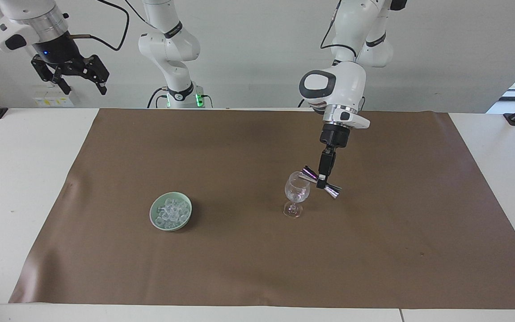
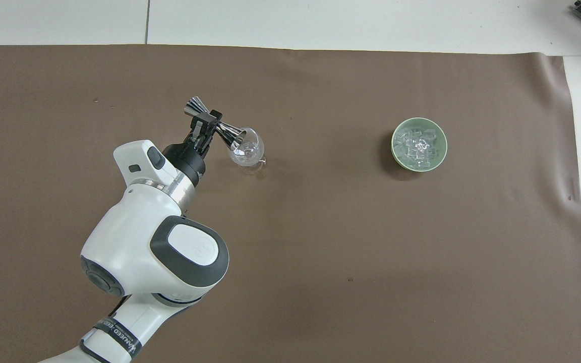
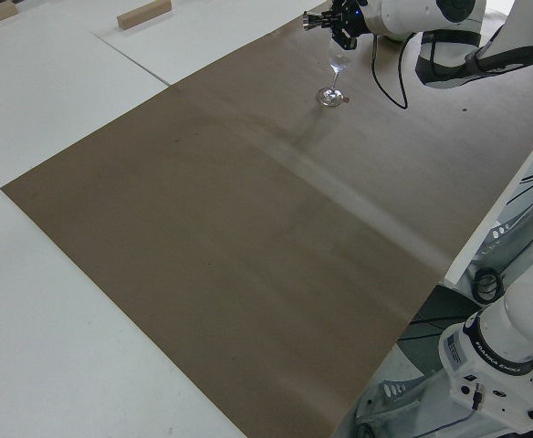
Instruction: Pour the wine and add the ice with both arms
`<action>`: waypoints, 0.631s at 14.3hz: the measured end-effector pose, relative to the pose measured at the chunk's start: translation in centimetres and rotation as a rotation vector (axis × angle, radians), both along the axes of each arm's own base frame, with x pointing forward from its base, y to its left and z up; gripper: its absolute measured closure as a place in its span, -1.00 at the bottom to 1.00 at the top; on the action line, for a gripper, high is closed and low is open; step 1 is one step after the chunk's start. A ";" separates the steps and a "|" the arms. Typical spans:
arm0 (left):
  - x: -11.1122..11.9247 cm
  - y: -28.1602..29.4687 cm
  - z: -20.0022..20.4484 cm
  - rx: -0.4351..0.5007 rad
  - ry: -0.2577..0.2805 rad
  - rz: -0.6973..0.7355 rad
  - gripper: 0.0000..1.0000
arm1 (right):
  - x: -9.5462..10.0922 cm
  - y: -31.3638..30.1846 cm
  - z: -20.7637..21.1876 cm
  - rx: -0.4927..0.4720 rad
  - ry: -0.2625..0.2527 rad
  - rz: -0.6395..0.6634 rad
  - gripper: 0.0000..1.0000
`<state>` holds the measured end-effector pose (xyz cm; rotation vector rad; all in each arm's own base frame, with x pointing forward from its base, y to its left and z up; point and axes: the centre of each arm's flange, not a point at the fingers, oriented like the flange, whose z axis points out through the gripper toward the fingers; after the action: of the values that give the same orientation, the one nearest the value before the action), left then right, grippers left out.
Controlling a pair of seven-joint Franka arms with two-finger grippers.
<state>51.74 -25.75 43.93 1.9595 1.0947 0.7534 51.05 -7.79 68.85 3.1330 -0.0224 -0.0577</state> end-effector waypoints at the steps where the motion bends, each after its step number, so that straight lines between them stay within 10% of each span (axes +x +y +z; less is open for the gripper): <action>1: 0.0 0.0 0.0 0.000 0.000 0.000 0.55 | 0.0 0.0 0.0 0.000 0.000 0.000 -1.00; 9: -0.4 0.5 0.1 -0.092 0.043 0.071 0.55 | 0.0 0.0 0.0 0.000 0.000 0.000 -1.00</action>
<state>51.38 -25.29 43.98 1.8762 1.2087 0.6883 51.05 -7.79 68.85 3.1330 -0.0224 -0.0577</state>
